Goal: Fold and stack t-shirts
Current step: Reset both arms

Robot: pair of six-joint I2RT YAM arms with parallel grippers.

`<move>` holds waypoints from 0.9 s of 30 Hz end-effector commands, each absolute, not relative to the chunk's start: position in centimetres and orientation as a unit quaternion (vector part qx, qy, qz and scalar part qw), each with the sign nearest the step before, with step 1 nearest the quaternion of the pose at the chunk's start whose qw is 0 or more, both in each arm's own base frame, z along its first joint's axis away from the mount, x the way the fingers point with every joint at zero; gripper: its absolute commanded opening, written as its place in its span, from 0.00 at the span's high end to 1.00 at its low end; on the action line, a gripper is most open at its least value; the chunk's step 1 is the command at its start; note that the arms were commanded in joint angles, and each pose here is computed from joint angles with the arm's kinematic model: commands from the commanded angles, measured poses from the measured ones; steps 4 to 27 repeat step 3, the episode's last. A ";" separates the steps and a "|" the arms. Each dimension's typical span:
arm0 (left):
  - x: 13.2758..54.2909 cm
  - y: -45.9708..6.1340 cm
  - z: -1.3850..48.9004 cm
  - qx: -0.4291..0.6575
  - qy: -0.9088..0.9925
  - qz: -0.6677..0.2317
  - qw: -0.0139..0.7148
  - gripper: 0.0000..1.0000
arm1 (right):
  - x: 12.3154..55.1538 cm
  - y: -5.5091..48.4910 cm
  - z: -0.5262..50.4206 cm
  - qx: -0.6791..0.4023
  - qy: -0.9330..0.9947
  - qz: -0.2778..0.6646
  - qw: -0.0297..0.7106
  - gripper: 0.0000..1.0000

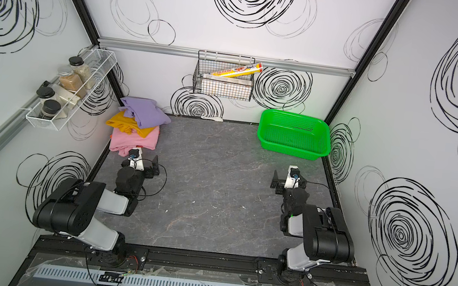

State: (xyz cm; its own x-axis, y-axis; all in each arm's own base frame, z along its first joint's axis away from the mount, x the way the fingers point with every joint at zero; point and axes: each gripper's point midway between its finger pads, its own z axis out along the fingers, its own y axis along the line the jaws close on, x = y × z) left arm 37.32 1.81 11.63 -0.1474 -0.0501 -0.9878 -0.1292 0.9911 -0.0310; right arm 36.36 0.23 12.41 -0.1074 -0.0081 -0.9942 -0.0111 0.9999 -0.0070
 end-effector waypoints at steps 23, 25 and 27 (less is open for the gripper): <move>37.7 1.8 13.2 -0.064 0.735 0.026 0.674 0.01 | 36.6 0.0 12.9 -0.001 0.738 -0.001 0.674 0.00; 37.7 1.8 13.2 -0.064 0.735 0.026 0.674 0.01 | 36.6 0.0 12.9 -0.001 0.738 -0.001 0.674 0.00; 37.7 1.8 13.2 -0.064 0.735 0.026 0.674 0.01 | 36.6 0.0 12.9 -0.001 0.738 -0.001 0.674 0.00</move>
